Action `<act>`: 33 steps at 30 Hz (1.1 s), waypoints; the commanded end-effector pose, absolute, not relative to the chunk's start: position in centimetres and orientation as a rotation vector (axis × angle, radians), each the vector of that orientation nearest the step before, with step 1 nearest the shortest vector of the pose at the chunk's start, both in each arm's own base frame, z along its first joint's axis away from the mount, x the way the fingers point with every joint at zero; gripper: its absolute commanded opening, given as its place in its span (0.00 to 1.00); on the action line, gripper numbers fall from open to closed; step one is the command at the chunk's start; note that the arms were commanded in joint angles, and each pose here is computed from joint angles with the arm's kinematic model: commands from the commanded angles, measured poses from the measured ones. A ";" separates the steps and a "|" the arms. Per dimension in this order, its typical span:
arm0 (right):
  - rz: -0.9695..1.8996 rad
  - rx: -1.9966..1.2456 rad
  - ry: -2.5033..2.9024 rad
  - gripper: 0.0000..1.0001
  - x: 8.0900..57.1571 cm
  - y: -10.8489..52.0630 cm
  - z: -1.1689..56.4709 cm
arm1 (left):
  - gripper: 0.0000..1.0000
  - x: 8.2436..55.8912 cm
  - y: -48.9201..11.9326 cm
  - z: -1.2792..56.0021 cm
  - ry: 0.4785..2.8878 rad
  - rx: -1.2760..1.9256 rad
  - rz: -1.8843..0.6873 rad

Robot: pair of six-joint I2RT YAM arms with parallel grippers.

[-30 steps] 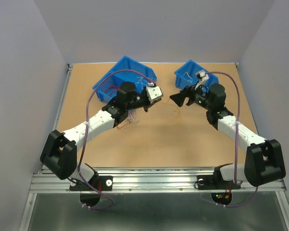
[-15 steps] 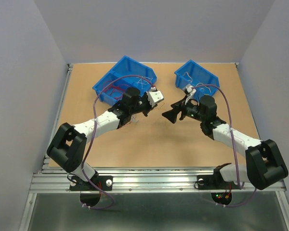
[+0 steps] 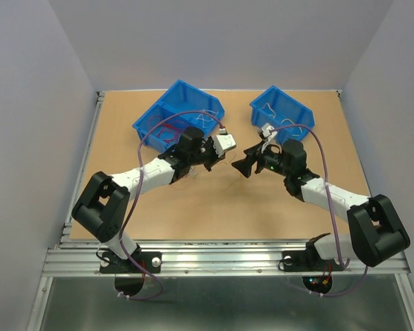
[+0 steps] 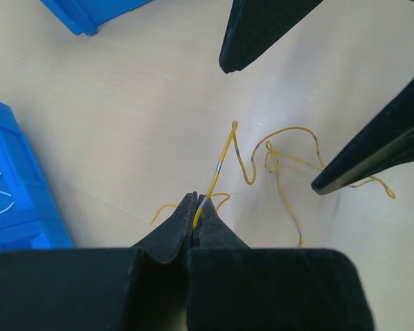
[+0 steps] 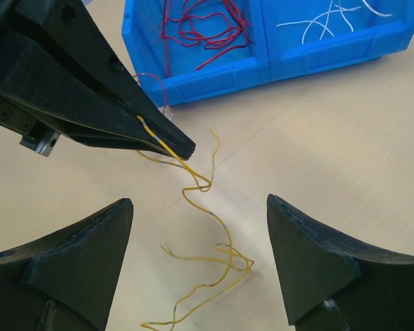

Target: Untangle the cables

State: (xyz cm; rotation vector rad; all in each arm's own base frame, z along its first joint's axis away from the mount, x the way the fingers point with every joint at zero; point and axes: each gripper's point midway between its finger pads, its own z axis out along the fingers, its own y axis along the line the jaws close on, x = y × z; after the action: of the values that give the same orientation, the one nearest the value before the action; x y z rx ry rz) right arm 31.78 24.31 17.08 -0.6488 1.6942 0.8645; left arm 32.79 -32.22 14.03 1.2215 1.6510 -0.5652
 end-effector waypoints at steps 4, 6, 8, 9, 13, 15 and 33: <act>0.824 -0.680 1.625 0.77 32.9 24.8 16.9 | 0.02 32.4 -33.4 17.7 1.538 1.236 -0.613; 0.834 -0.694 1.636 0.71 33.1 25.1 16.4 | 0.02 32.3 -33.3 17.8 1.534 1.238 -0.613; 0.845 -0.705 1.636 0.62 33.1 25.3 16.2 | 0.02 32.1 -33.3 18.2 1.519 1.238 -0.616; 0.864 -0.721 1.636 0.59 32.8 25.5 16.1 | 0.02 32.0 -33.2 18.2 1.517 1.237 -0.620; 0.911 -0.792 1.612 0.53 32.0 26.6 16.0 | 0.02 31.7 -33.2 18.8 1.499 1.233 -0.625; 0.938 -0.841 1.591 0.55 31.2 27.4 15.9 | 0.02 31.6 -33.1 18.9 1.495 1.232 -0.628; 0.703 -0.795 1.454 0.55 32.6 28.5 16.8 | 0.02 30.3 -33.7 19.6 1.531 1.245 -0.760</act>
State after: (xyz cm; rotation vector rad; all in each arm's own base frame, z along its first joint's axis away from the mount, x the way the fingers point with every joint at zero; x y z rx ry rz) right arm 31.49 28.61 13.63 -0.8496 1.5982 0.7725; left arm 30.42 -33.00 15.38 1.2728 1.6086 -0.7033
